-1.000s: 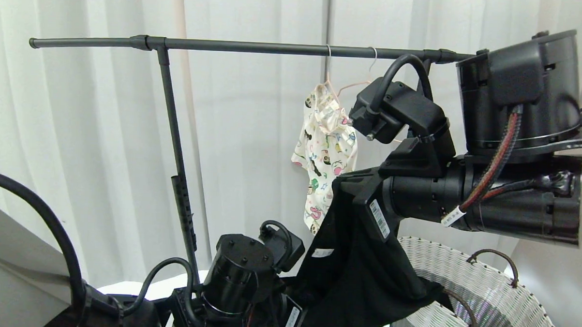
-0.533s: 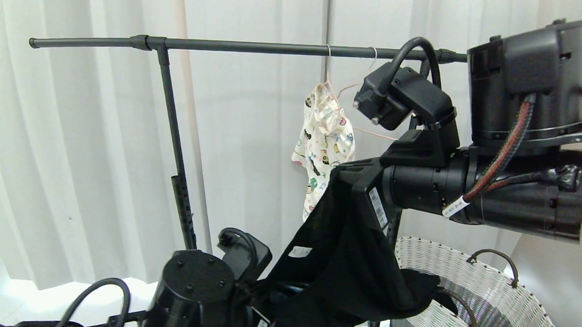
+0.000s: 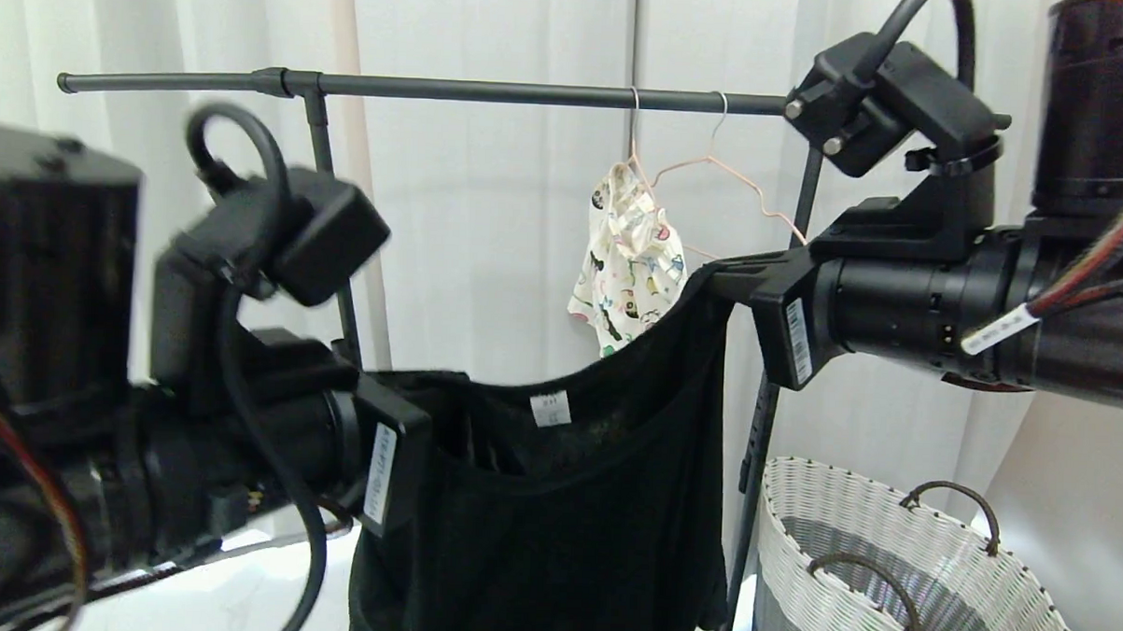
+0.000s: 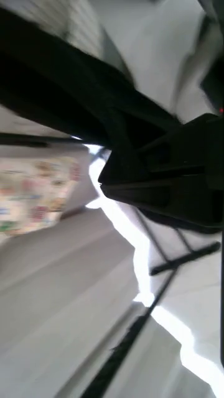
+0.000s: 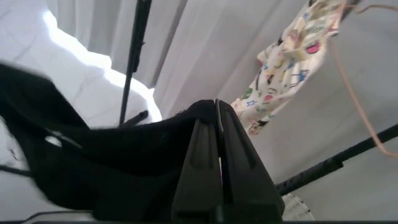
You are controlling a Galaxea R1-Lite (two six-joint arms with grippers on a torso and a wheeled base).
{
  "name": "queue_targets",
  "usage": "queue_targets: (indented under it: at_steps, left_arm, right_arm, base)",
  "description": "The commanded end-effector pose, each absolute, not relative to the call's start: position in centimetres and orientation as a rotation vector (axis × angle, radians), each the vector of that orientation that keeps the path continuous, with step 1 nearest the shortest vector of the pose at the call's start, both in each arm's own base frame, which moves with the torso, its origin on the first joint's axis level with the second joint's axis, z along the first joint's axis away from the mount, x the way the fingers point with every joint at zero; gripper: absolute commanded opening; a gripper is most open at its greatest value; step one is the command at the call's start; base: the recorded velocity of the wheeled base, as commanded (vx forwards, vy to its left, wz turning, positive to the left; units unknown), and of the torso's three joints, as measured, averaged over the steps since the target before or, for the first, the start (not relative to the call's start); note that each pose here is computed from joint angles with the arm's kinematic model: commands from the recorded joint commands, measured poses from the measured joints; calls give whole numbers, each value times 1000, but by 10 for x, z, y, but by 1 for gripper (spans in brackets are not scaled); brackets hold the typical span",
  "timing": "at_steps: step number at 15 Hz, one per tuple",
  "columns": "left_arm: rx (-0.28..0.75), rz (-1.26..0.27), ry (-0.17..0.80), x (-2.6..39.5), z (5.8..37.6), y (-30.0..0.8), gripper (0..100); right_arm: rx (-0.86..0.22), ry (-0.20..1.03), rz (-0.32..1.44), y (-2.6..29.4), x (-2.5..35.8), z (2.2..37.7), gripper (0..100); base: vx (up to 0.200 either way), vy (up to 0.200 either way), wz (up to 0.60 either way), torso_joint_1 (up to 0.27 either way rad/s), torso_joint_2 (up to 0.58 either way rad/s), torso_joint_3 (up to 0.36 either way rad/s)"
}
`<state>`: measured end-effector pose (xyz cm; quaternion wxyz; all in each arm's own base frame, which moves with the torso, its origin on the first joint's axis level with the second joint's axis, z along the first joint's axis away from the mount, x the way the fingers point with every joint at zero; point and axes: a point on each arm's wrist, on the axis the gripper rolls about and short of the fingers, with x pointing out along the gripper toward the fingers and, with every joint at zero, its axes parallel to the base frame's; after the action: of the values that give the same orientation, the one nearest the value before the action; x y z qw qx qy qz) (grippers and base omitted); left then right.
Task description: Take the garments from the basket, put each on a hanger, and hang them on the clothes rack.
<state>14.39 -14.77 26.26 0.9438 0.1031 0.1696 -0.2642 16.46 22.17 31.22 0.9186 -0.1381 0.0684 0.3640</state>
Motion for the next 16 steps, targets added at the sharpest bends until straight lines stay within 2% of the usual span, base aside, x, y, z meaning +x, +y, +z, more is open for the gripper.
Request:
queue_targets:
  at_steps: [1, 3, 5, 8, 16]
  left_arm:
    - [231, -560, 219, 137, 306, -142, 0]
    - [346, -577, 170, 136, 310, -141, 0]
    - [391, -587, 137, 135, 312, -141, 0]
    - [352, -619, 51, 129, 321, -148, 0]
    - [365, -648, 37, 125, 321, -152, 0]
  right_arm:
    - [-251, 88, 729, 202, 152, 329, 0]
    - [-233, 58, 727, 190, 143, 339, 0]
    - [-218, 32, 725, 182, 137, 347, 0]
    - [-191, -10, 725, 172, 130, 358, 0]
    - [-183, -22, 713, 159, 122, 362, 0]
  base:
    - [0, 0, 0, 0, 0, 0]
    - [0, 0, 0, 0, 0, 0]
    - [0, 0, 0, 0, 0, 0]
    - [0, 0, 0, 0, 0, 0]
    - [0, 0, 0, 0, 0, 0]
